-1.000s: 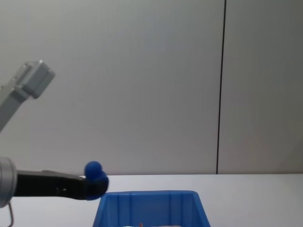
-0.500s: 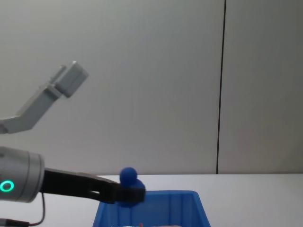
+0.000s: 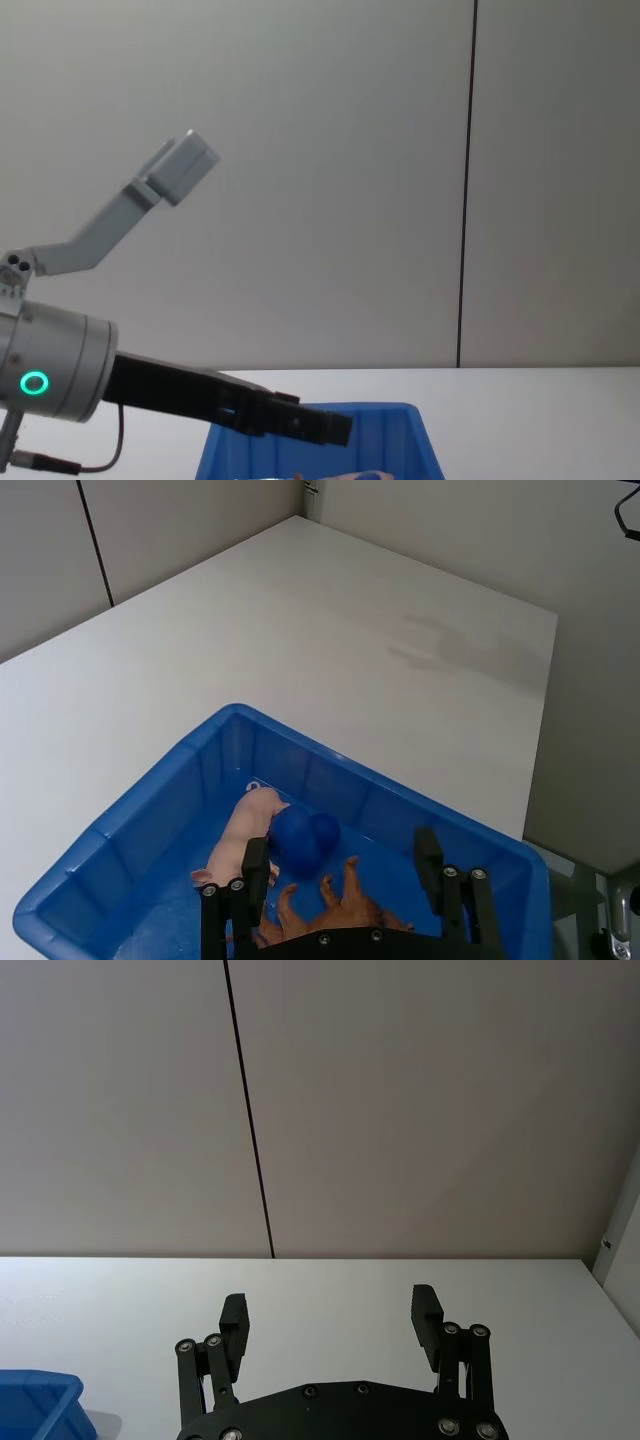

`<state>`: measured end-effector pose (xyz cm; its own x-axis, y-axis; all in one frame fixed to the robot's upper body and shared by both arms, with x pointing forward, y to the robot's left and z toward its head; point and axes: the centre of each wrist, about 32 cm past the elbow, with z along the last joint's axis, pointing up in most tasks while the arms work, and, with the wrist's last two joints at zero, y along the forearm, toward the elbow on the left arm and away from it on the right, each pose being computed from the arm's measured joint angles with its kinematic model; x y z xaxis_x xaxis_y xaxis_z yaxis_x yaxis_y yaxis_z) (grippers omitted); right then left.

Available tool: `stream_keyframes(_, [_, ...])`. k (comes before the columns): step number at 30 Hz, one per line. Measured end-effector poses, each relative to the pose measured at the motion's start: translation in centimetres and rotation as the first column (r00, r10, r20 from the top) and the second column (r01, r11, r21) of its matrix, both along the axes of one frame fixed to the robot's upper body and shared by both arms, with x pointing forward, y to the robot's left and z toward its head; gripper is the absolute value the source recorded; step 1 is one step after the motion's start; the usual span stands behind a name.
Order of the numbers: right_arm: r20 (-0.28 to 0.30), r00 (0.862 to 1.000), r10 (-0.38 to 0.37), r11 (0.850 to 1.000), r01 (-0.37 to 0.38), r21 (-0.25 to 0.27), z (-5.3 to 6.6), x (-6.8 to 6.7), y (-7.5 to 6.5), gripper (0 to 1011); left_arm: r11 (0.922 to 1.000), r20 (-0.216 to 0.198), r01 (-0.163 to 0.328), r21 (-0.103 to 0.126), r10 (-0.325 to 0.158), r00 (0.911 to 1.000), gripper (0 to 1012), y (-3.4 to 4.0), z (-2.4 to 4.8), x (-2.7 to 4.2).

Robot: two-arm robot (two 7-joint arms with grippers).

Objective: Pick up the two dolls from the table and place them into the box.

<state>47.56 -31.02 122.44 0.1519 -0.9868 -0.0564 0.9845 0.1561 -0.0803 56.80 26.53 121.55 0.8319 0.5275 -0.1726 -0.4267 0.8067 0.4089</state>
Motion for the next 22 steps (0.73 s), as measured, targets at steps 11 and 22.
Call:
stream_keyframes(11, [0.0, 1.0, 0.0, 1.0, 0.0, 0.0, 0.0, 0.0, 0.0, 1001, 0.9971, 0.032, -0.076, -0.004, 0.076, 0.9966, 1001, 0.5, 0.37, -1.03])
stream_keyframes(22, [0.0, 1.0, 0.0, 1.0, 0.0, 0.0, 0.0, 0.0, 0.0, 1001, 0.9761, 0.09, -0.216, -0.019, 0.217, 0.9719, 1000, 0.99, 0.61, -2.86])
